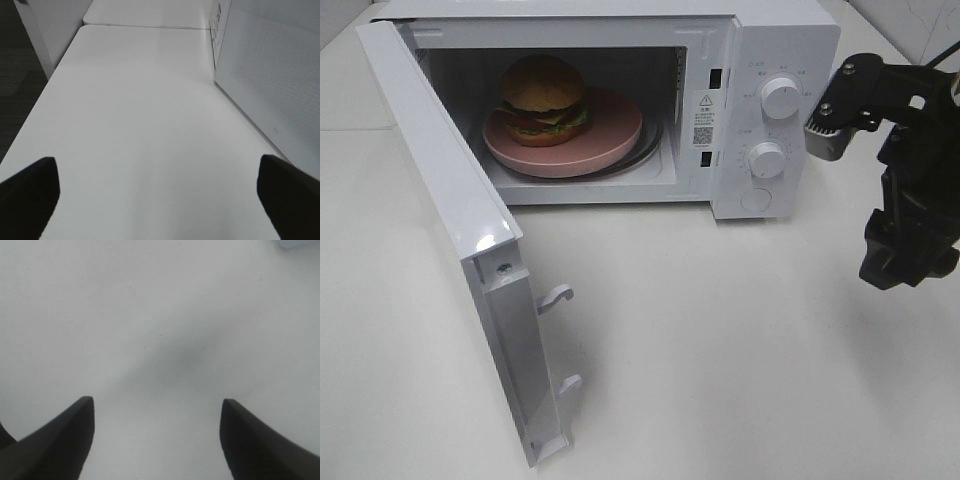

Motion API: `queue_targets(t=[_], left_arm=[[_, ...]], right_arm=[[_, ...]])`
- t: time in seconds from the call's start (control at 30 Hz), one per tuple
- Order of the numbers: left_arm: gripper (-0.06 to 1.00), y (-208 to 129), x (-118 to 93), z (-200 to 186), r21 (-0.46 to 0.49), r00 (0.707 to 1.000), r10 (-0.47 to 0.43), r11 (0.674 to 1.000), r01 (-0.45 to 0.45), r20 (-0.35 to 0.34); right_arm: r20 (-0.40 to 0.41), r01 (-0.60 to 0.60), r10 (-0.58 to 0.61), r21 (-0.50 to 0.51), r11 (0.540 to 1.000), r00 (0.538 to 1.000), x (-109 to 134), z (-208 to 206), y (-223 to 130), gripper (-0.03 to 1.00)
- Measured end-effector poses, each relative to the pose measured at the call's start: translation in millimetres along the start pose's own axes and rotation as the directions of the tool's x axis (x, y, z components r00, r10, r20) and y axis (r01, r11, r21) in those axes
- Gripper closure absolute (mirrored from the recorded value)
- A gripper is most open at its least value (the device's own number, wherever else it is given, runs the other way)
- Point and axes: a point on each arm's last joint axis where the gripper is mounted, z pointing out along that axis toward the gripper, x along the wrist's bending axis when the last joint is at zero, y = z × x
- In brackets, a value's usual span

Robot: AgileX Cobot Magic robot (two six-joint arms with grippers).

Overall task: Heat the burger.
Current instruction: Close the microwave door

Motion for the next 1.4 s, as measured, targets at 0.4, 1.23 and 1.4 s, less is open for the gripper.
queue_targets(t=[0.4, 1.23, 1.4], left_arm=[[-0.05, 0, 0, 0, 0.0, 1.0, 0.0, 1.0, 0.0, 0.0], [-0.05, 0, 0, 0, 0.0, 1.0, 0.0, 1.0, 0.0, 0.0], [-0.05, 0, 0, 0, 0.0, 1.0, 0.0, 1.0, 0.0, 0.0]], right_arm=[[0.065, -0.381, 0.38, 0.005, 0.925, 0.923, -41, 5, -32, 0.22], [-0.023, -0.833, 0.836, -0.101, 0.544, 0.548, 7, -33, -120, 0.18], [-0.035, -0.82, 0.839, -0.238, 0.521, 0.543, 36, -52, -138, 0.2]])
